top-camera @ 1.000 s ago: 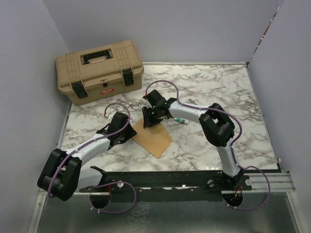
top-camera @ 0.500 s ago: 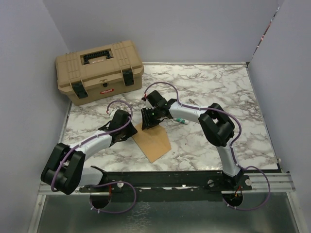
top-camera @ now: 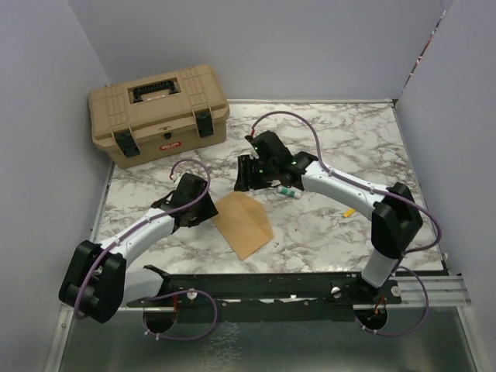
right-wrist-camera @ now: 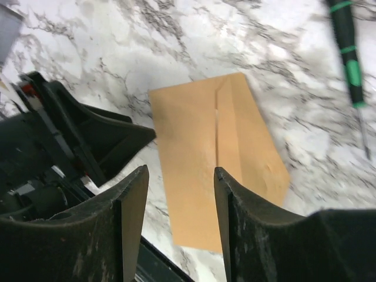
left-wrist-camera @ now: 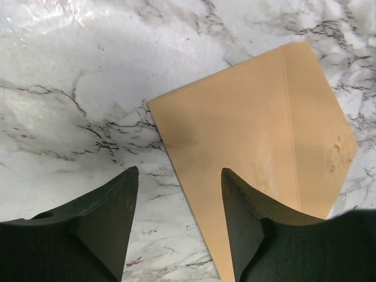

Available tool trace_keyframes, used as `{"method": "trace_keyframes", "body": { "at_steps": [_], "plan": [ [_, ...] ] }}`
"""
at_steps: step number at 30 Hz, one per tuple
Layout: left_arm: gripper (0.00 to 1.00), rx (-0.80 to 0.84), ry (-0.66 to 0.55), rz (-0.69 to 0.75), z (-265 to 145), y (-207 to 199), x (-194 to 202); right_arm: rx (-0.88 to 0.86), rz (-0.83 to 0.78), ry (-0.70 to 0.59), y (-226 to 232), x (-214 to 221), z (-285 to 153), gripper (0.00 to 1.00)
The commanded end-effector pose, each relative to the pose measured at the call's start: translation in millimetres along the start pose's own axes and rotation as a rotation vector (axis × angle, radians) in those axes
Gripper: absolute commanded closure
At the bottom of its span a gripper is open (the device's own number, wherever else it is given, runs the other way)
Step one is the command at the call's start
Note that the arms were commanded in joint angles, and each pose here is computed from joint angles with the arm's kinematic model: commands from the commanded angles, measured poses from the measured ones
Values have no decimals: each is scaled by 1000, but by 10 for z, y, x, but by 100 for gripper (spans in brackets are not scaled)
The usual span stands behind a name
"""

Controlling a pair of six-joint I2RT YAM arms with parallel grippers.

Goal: Place the letter into the envelope and seal it

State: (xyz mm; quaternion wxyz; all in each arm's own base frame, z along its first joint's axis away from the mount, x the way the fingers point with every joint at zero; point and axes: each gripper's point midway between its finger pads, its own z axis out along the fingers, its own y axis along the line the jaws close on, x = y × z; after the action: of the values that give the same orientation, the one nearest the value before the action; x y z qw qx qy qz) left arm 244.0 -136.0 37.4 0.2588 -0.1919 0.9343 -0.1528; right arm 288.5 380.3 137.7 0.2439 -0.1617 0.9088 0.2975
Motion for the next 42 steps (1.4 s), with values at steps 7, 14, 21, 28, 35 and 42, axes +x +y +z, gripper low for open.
{"method": "trace_keyframes", "body": {
  "at_steps": [7,14,21,28,35,42],
  "plan": [
    [28,-14,-144,40,-332,-96,-433,448,-68,-7,-1220,294,-465,38],
    [20,5,-207,44,-442,-237,-654,557,-77,-17,-1853,113,-613,37],
    [16,30,-241,76,-408,-343,-776,505,-109,69,-2082,242,-420,38],
    [14,95,-237,71,-363,-481,-779,480,-168,160,-2183,496,-312,40],
    [14,131,-210,90,-336,-584,-767,429,-226,217,-2189,628,-237,45],
    [13,178,-196,111,-357,-700,-774,351,-265,251,-2109,708,-193,54]
  ]
}}
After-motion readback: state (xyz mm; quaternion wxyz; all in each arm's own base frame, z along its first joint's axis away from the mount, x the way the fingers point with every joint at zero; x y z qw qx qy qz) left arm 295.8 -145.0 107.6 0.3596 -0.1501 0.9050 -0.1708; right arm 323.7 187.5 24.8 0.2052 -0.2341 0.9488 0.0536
